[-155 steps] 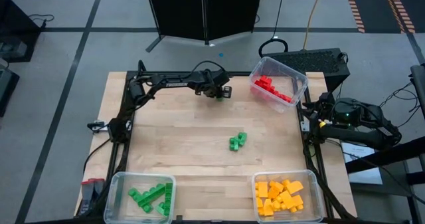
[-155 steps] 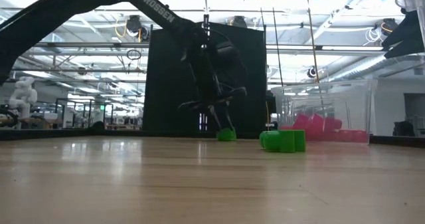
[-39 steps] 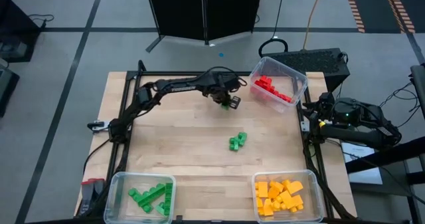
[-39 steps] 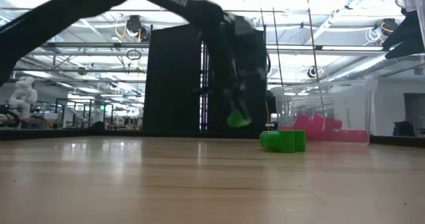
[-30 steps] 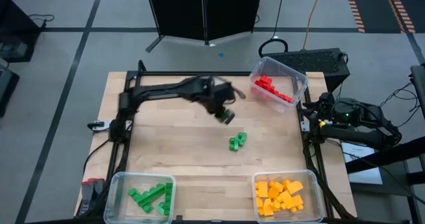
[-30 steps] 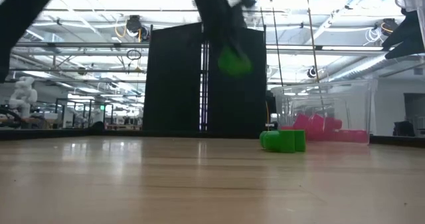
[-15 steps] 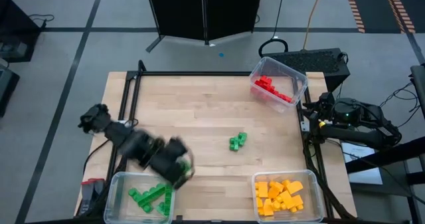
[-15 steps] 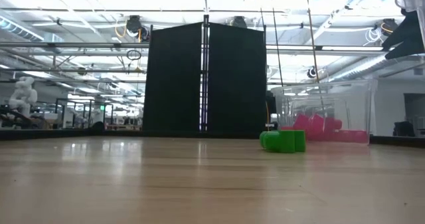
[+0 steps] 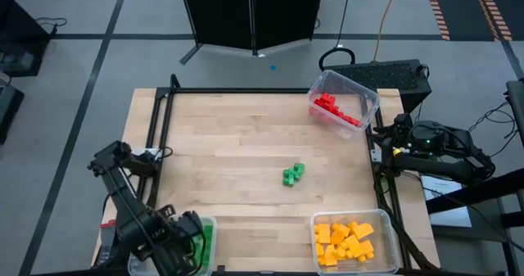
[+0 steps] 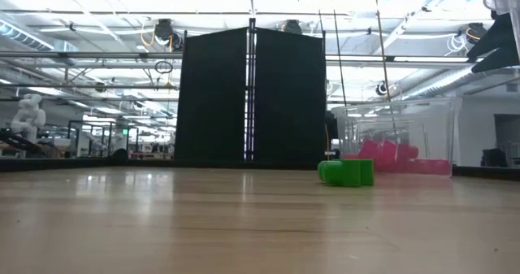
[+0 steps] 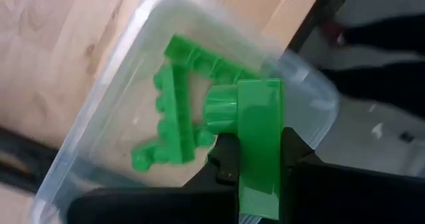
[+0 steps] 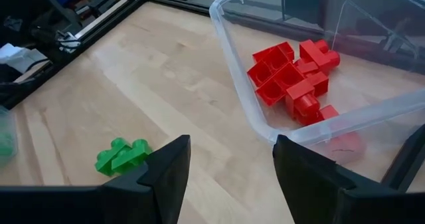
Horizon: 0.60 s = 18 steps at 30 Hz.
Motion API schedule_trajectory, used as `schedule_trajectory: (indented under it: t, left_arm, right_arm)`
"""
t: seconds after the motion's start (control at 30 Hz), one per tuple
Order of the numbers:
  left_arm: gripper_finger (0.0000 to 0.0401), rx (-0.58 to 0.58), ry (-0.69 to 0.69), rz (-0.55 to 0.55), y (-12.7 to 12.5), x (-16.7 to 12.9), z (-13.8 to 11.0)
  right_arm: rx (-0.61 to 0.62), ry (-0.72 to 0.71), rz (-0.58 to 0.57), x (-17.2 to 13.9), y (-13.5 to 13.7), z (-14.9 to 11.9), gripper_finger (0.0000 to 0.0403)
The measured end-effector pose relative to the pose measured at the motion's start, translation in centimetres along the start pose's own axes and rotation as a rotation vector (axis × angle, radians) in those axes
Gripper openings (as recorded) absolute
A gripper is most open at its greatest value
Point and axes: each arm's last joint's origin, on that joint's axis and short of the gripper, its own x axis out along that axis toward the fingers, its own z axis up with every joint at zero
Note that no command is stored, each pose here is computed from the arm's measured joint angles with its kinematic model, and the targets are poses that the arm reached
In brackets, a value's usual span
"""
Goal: Sort blocks
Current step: Put the green game piece into the bottom left transparent bin
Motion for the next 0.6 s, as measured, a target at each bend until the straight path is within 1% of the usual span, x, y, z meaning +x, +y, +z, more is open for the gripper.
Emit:
schedule_trajectory:
  t: [0.07,0.17,0.27,0.4,0.5,0.6]
  left_arm:
    - [0.0004,0.004,0.053,0.020,0.1,0.6,-0.3]
    - [0.0024,-0.004,0.131,0.056,0.3,1.7,-0.6]
    - [0.0057,-0.026,0.176,0.075,0.4,2.5,-0.7]
    - [0.0114,-0.043,0.233,0.069,0.3,3.3,-0.5]
    - [0.0160,-0.068,0.238,0.065,0.4,3.5,0.3]
    - [0.0195,-0.118,0.150,0.074,0.8,3.6,2.3]
  right_arm:
    - [0.011,0.000,0.000,0.0,0.0,0.0,0.0208]
    - [0.011,0.000,0.000,0.0,0.0,0.0,0.0208]
    - [0.008,0.000,0.000,0.0,0.0,0.0,0.0208]
    - [-0.019,0.000,0.000,0.0,0.0,0.0,0.0208]
    - [-0.025,0.000,0.000,0.0,0.0,0.0,0.0208]
    - [-0.024,0.000,0.000,0.0,0.0,0.0,0.0208]
